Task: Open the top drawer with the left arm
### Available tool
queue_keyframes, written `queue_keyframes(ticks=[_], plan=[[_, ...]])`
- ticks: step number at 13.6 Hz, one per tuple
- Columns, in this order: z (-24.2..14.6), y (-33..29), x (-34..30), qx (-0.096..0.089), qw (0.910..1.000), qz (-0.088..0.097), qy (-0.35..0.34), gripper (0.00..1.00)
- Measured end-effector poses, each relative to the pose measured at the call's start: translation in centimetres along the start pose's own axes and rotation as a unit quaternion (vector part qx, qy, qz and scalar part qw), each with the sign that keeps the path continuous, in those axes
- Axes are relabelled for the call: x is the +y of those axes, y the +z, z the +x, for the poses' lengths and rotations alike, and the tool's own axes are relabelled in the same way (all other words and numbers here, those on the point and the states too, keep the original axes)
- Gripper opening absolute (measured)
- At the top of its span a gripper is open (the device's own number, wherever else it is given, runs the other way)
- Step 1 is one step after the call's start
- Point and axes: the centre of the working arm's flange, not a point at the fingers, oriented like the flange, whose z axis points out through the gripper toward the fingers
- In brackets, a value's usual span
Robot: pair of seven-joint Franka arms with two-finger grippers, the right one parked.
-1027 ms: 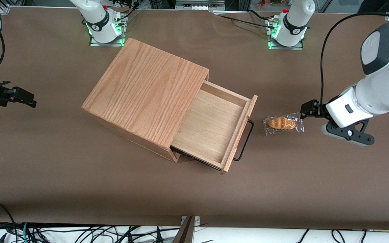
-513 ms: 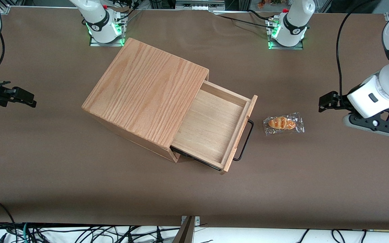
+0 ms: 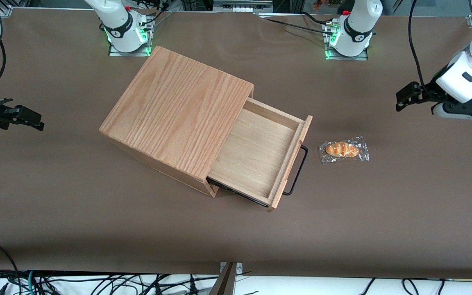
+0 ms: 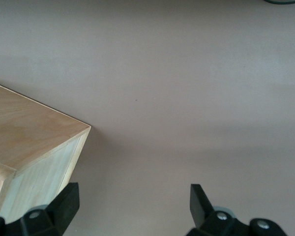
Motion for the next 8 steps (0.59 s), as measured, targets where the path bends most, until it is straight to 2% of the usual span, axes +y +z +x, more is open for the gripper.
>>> queue_keyframes(ticks=[3, 8], plan=[[-0.4, 1.2, 0.4, -0.009, 1.0000, 0.001, 0.004, 1.00], [-0.3, 1.4, -0.1, -0.008, 1.0000, 0.001, -0.001, 1.00]])
